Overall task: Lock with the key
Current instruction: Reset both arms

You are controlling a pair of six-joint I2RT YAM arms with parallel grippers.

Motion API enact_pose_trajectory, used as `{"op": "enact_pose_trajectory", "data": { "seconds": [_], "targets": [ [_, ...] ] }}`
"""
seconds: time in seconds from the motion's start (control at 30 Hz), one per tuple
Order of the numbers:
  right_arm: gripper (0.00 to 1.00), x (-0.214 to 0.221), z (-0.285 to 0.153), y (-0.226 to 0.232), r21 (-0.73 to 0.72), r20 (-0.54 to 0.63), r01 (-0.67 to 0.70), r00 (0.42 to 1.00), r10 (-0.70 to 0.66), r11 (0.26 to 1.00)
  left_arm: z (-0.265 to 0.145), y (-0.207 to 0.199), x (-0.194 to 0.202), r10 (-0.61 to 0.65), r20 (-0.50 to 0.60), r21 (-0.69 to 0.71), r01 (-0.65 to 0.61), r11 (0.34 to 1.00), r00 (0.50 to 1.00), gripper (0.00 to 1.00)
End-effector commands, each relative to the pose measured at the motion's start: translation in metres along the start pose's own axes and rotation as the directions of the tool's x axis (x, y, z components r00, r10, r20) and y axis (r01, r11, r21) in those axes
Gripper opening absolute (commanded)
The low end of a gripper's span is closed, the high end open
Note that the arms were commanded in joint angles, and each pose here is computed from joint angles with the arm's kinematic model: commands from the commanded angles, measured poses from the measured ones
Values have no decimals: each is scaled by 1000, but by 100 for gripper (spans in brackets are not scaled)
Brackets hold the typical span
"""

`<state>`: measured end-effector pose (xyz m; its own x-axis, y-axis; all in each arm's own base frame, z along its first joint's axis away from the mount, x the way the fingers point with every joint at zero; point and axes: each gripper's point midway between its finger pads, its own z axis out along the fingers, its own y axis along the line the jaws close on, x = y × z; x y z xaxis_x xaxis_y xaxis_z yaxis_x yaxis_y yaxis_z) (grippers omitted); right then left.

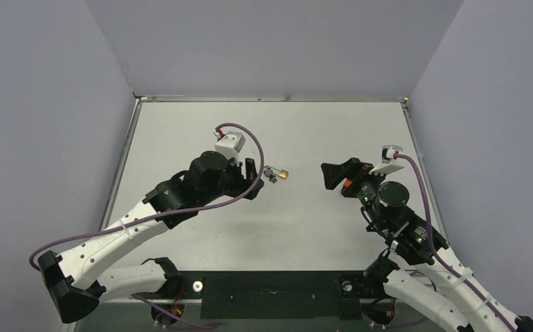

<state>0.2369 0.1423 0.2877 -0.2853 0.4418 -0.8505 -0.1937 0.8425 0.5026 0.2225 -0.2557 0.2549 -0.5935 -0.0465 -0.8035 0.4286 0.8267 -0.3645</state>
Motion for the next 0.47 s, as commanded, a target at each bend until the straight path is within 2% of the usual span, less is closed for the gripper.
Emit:
{"op": "enact_pose_trajectory", "data": {
  "seconds": [0.0, 0.43],
  "targets": [
    [91, -8, 0, -5, 31, 25, 14, 1000, -15, 999, -14, -1, -21, -19, 78, -5, 20, 1000, 997, 65],
    [91, -7, 1, -2, 27, 16, 15, 1000, -15, 1000, -18, 0, -15, -23, 67, 7, 22, 1000, 997, 65]
  ]
}}
